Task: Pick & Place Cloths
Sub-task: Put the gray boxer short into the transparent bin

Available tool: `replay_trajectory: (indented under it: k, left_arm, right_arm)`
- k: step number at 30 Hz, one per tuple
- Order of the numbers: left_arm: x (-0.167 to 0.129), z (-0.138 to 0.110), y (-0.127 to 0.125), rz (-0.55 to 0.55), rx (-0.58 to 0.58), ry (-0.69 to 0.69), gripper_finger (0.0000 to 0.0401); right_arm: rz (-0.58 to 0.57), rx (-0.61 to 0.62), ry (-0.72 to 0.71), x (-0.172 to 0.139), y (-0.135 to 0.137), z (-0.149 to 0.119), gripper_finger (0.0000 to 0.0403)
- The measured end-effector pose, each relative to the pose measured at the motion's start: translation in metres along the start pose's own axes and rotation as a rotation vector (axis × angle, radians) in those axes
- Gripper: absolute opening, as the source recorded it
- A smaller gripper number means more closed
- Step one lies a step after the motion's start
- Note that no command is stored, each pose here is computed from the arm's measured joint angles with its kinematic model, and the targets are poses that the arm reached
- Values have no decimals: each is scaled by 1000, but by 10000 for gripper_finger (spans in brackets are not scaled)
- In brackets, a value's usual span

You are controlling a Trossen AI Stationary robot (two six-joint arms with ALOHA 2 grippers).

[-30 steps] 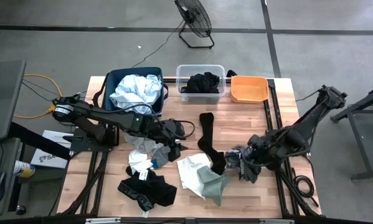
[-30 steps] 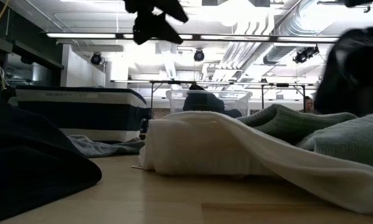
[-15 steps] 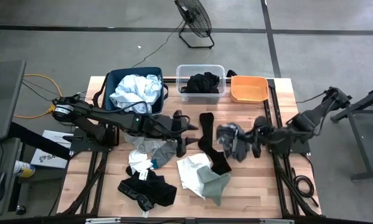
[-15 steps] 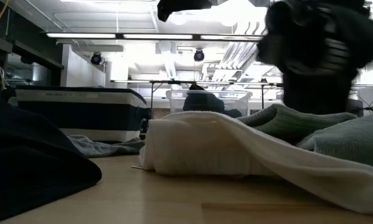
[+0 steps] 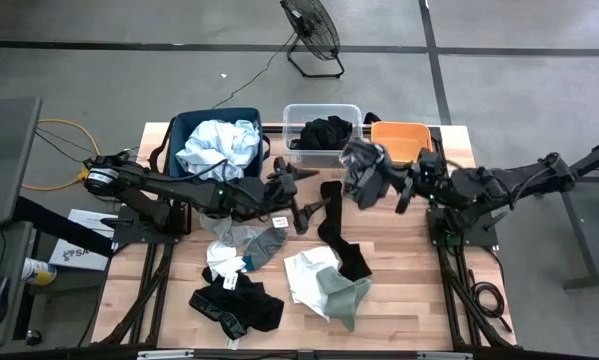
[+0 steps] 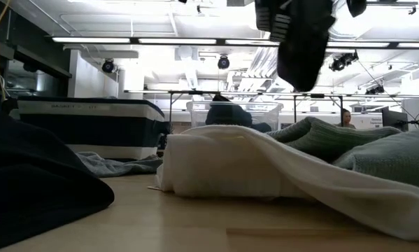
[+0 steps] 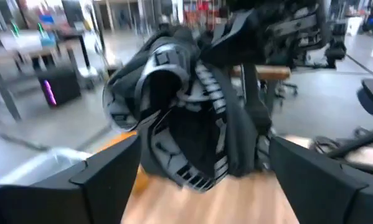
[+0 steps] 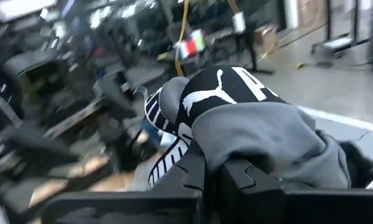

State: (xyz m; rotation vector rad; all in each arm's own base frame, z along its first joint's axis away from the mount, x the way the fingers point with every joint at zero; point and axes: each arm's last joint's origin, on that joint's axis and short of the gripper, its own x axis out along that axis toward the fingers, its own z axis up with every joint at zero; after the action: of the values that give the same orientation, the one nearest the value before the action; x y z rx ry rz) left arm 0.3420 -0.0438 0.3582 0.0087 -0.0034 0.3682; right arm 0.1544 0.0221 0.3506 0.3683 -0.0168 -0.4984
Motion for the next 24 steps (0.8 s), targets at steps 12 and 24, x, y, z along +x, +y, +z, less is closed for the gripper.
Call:
replay_trajectory:
  k: [12,24]
  left_arm:
    - [13,5,-3,144,208,-71,345]
    - [54,3,2,338,237,-36,345]
  right_arm:
    - [82,146,-185,43,-1,20,4]
    - [254,278,-155,82,4,10,4]
